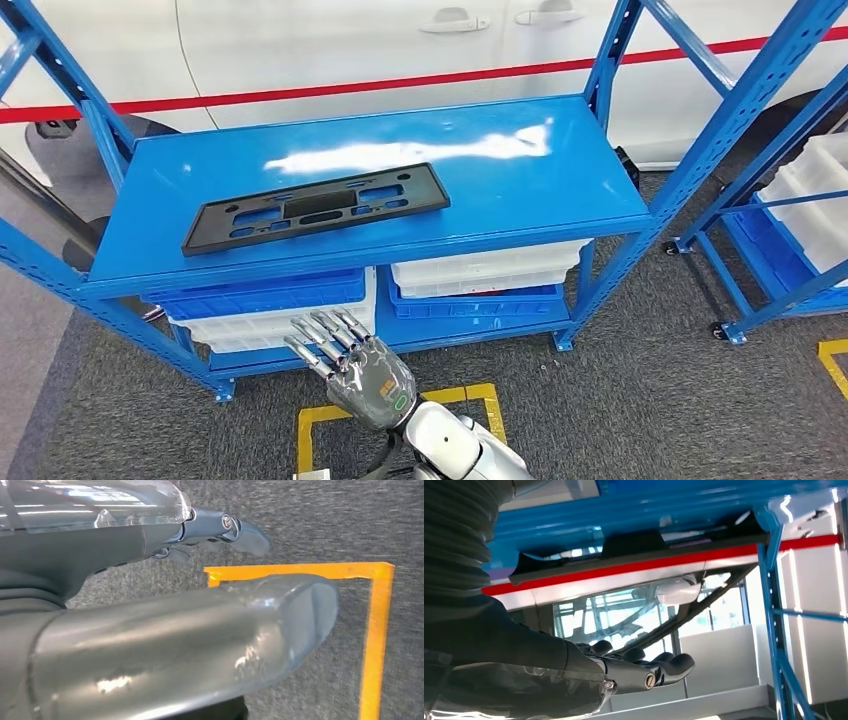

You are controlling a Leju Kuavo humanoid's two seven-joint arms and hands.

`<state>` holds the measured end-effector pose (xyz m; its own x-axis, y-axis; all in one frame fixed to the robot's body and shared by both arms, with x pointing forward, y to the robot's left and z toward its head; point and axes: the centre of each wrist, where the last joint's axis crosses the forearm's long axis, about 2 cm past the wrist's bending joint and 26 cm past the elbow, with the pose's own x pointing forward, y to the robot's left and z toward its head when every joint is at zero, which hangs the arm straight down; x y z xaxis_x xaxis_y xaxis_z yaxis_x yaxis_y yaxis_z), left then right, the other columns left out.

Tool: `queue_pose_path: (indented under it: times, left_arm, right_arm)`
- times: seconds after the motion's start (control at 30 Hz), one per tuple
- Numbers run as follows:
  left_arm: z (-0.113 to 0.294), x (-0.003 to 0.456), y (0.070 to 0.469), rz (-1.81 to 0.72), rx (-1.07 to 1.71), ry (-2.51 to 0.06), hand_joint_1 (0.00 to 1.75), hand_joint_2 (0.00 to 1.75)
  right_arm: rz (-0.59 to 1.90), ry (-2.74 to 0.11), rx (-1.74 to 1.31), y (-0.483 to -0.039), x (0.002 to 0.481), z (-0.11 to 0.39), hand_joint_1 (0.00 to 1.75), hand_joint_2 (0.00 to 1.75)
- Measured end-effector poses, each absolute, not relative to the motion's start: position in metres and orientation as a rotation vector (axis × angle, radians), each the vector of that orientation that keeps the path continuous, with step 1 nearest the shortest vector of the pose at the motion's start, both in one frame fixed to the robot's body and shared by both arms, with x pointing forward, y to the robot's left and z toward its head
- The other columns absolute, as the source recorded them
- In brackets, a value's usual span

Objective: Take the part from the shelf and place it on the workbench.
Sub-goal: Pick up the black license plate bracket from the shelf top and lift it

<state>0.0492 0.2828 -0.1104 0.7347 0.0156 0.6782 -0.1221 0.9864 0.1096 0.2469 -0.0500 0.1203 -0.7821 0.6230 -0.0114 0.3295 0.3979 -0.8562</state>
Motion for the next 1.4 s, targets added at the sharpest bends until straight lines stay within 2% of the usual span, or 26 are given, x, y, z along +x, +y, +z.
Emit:
queue_pose_path:
  times: [1.4]
  left_arm:
    - [-0.111,0.044,0.301,0.022,0.181,-0.710,0.00,0.00]
  right_arm:
    - [1.261,-2.278,-0.799,-0.040,0.255,0.125,0.00,1.75]
